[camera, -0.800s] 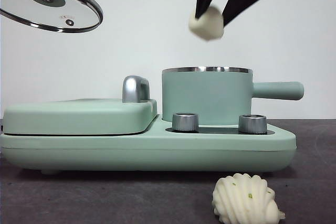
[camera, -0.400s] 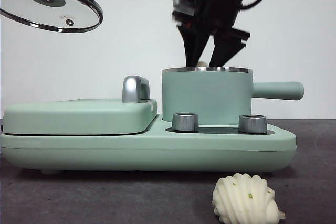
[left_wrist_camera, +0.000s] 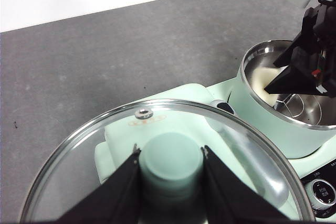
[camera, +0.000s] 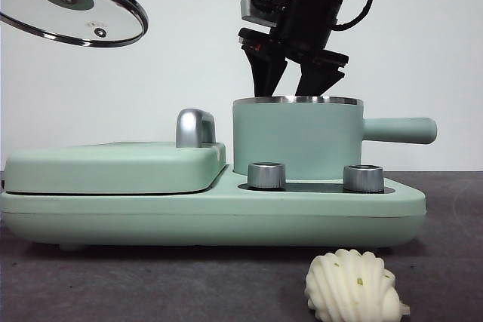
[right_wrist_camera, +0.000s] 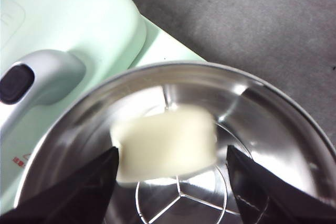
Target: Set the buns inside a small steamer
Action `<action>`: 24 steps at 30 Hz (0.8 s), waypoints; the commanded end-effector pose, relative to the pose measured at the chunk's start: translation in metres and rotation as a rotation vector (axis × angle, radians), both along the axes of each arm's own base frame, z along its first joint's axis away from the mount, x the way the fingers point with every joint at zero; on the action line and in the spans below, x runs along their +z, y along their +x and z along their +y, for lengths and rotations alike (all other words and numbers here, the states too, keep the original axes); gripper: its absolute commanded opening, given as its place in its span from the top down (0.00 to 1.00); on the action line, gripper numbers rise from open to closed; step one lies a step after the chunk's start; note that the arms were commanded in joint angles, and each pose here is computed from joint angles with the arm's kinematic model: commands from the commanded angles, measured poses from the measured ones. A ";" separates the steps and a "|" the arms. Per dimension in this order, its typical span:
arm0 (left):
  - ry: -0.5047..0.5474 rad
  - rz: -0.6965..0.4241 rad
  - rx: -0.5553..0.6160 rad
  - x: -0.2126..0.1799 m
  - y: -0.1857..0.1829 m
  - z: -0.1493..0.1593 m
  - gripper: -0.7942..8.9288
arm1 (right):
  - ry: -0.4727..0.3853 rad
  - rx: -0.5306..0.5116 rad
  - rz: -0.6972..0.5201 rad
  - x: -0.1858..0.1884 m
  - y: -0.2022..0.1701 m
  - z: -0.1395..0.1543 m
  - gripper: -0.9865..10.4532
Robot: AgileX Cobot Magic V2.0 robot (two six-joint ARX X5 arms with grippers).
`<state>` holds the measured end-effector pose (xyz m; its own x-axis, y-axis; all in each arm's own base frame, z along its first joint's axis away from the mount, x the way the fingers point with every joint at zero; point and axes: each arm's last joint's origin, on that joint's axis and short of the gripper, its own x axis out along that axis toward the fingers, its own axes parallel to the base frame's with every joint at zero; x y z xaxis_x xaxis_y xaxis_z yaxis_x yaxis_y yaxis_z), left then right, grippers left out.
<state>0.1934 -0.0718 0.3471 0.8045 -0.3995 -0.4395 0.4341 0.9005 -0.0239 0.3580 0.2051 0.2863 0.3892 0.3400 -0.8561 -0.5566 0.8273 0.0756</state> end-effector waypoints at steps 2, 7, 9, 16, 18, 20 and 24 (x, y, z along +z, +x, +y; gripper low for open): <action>-0.007 -0.043 -0.008 0.008 0.000 0.000 0.91 | 0.006 0.021 -0.018 0.003 0.001 0.008 0.61; -0.007 -0.042 -0.008 0.008 0.000 0.000 0.91 | 0.076 0.022 -0.140 0.052 -0.020 -0.004 0.61; -0.007 -0.042 -0.008 0.008 0.000 0.000 0.91 | 0.123 0.034 -0.216 0.076 -0.033 -0.007 0.61; -0.006 -0.042 -0.008 0.008 0.000 0.000 0.91 | 0.230 0.104 -0.375 0.101 -0.085 -0.009 0.61; -0.007 -0.041 -0.008 0.008 0.000 0.000 0.91 | 0.249 0.119 -0.395 0.095 -0.099 -0.012 0.61; -0.007 -0.041 -0.008 0.008 0.000 0.000 0.91 | 0.264 0.131 -0.410 0.087 -0.113 -0.017 0.61; -0.007 -0.041 -0.008 0.008 0.000 0.000 0.91 | 0.286 0.159 -0.430 0.065 -0.143 -0.030 0.61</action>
